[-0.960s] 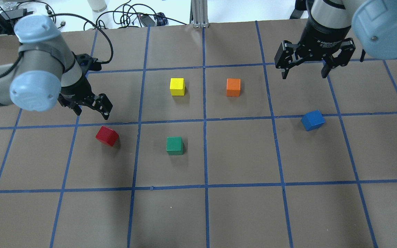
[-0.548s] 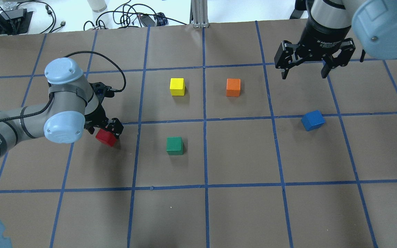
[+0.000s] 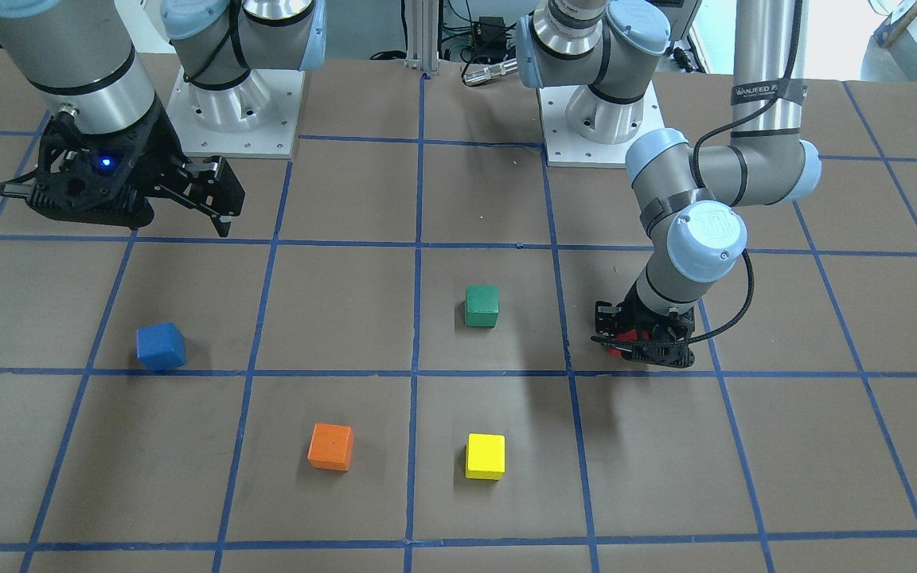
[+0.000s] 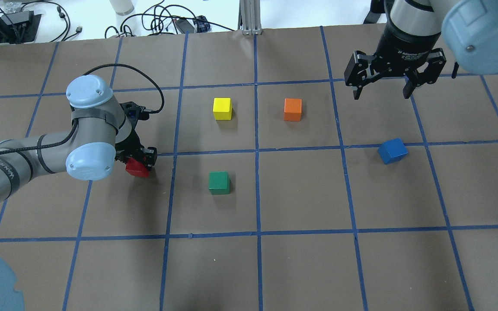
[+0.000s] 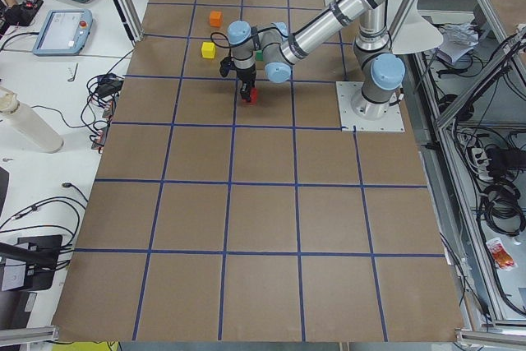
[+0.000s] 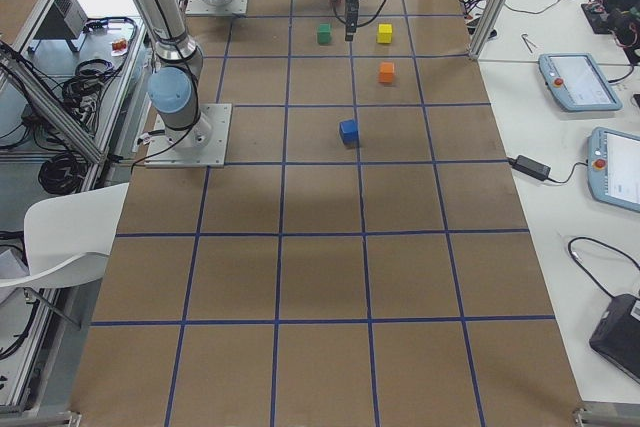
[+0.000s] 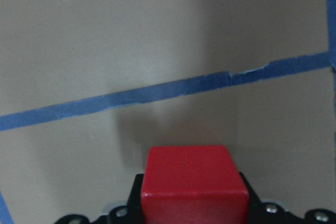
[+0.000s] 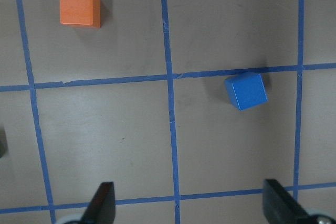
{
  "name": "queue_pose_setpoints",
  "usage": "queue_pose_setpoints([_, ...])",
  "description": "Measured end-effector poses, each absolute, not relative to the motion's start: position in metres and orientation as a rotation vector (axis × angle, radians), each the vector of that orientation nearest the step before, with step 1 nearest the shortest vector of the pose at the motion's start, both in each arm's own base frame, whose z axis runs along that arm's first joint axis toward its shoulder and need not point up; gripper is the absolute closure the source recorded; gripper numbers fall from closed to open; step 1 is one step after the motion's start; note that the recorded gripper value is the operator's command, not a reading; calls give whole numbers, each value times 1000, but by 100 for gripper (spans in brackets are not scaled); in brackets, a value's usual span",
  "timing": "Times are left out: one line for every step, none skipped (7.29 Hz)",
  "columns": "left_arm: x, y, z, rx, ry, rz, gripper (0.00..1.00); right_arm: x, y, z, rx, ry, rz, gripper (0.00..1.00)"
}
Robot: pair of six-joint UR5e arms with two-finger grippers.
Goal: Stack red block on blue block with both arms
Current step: 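Carry the red cube with the left gripper toward the table centre and release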
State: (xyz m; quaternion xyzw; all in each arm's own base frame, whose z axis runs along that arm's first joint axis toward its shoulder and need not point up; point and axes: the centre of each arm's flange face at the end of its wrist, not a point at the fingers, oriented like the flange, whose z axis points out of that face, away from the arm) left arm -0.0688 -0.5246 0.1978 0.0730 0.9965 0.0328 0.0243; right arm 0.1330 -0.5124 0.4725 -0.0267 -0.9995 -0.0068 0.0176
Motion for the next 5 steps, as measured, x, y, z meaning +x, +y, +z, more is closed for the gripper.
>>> queue_pose_setpoints([-99, -534, 213, 181, 3096, 92, 71, 133, -512, 473, -80, -3104, -21, 0])
queue_pose_setpoints([-141, -544, 232, 137, 3105, 69, 71, 133, -512, 472, -79, -3103, -22, 0])
queue_pose_setpoints([-192, -551, 249, 96, 3122, 28, 71, 133, -512, 472, -78, -3102, -22, 0])
queue_pose_setpoints([-240, -550, 256, 44, 3146, 2, 70, 133, -512, 473, -78, -3102, -21, 0])
queue_pose_setpoints([-280, -546, 253, -2, 3160, -14, 67, 133, -512, 473, -82, -3102, -21, 0])
